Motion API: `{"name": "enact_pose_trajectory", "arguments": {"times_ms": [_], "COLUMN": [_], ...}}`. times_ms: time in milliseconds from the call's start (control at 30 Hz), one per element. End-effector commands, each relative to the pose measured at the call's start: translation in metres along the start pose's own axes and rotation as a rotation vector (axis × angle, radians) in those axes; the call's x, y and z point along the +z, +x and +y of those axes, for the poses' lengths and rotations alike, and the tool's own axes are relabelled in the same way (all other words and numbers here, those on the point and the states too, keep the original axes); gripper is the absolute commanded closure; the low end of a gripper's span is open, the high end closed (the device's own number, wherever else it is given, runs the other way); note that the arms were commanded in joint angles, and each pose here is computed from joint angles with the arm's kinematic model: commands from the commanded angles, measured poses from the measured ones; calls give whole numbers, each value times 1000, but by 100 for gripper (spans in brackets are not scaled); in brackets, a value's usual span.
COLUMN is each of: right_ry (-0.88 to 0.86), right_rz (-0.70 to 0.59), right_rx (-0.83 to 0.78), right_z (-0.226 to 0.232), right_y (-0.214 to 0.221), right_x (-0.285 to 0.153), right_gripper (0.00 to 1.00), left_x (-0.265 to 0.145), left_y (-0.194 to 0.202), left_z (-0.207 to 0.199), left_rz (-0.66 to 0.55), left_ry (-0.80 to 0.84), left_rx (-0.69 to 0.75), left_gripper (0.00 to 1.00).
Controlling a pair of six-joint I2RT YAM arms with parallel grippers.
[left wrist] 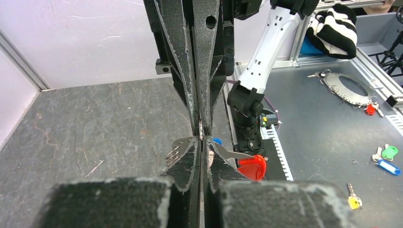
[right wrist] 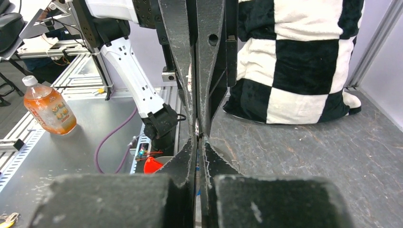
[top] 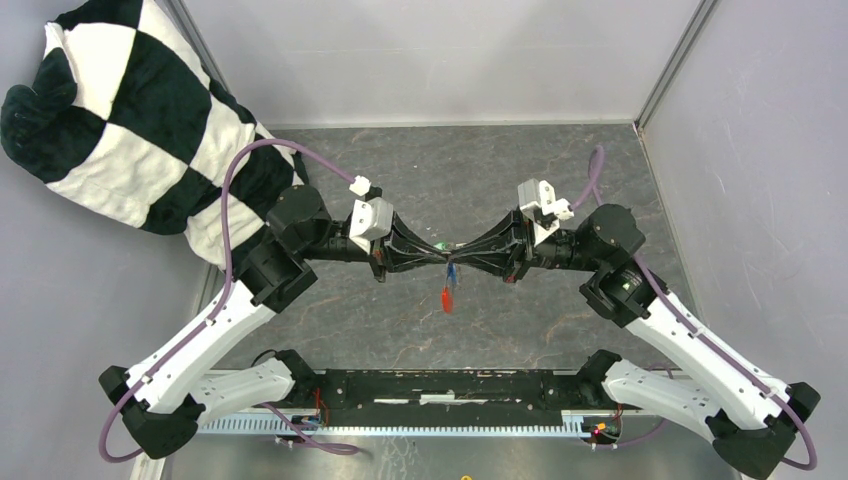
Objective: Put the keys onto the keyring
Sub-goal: Adjust the key on the keyring.
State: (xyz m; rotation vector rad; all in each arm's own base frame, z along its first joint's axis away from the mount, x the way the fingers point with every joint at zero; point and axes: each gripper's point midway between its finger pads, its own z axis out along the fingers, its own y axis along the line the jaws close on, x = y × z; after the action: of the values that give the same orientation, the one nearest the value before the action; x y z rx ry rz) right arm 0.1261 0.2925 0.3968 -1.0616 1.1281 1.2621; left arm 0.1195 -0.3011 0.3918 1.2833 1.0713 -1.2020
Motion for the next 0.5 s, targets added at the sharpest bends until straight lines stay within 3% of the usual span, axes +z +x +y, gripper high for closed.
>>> {"name": "enact_pose_trajectory", "arguments": {"times_ms": [0,100,267,467], "right_ry": [-1,40,101,122], "right_rz": [1,47,210,394], "right_rx": [-3,-11,22,37], "right_z": [-1,-7,-23,-36], "right_y": [-2,-1,17,57], "right_x": [1,-1,-3,-10], "right_gripper": [100,100,100,100], "left_x": [0,-1,-5,-9], "left_y": [-19,-9,32,46], "left_z": [-4,-7,-10,-4], "left_rz": [-47,-9,135,237], "left_ry": [25,39,77,99], "left_rx": [61,47,29,110], "left_gripper": [98,95,67,63]}}
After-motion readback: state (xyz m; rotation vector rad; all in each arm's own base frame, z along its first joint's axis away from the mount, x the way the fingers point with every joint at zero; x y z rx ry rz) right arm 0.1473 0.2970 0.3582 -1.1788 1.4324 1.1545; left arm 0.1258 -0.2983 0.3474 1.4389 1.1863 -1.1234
